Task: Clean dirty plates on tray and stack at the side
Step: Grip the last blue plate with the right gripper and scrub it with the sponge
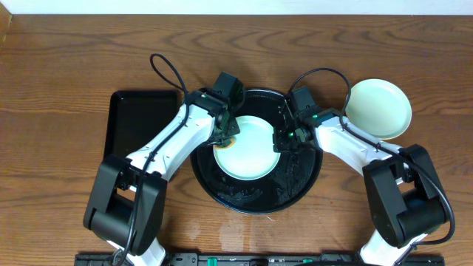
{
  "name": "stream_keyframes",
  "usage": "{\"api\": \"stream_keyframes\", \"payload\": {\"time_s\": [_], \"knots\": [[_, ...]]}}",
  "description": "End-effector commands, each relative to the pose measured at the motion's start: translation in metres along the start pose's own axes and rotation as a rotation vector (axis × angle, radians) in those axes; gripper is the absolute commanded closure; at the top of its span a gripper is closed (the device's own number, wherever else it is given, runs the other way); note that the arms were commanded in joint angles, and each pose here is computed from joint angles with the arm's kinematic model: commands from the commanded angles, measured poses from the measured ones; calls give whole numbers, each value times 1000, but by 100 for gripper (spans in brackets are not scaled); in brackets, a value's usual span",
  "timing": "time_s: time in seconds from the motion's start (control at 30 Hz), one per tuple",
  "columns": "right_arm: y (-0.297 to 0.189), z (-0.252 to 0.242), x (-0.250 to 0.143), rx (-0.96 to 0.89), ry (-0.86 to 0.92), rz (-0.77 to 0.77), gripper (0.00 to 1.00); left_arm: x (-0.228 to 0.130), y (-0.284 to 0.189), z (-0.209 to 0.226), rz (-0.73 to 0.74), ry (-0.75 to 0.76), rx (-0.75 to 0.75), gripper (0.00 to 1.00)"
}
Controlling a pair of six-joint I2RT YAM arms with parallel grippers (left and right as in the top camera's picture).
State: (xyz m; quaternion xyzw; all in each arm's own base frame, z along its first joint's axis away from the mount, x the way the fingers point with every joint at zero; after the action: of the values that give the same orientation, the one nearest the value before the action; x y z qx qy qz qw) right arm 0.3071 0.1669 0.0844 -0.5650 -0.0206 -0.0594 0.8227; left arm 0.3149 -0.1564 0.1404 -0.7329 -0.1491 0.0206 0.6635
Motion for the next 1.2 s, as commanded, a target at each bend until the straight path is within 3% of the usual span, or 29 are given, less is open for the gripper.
{"api": "stream_keyframes", "payload": {"time_s": [0.0,0.63,0.87,1.03,1.17], "knots": [[16,-11,-10,-78,16,43,99,-11,-2,-20,91,37,-161,93],[16,-11,-10,-79,16,44,99,-44,46,-6,99,71,-32,92],[16,-11,-10,-80,16,45,99,-33,43,22,10,62,217,93],[16,-11,-10,-79,16,44,99,-16,17,33,-102,85,410,93],[16,-10,-9,-79,15,43,99,-2,-10,33,-196,89,475,93]]}}
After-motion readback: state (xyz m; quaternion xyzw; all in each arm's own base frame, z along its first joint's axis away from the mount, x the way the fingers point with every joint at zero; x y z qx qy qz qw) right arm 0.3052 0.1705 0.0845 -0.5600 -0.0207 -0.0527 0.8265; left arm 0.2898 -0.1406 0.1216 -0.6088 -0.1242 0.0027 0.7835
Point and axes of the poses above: each gripper's point midway between its finger pads, its own y axis out along the fingers, its own z axis along the line the jaws close on, x = y × z, the point moved 9 cm from there along -y, back along the fingers, and after that the axes turned 5 degrees about y, right-handed, at the moved point
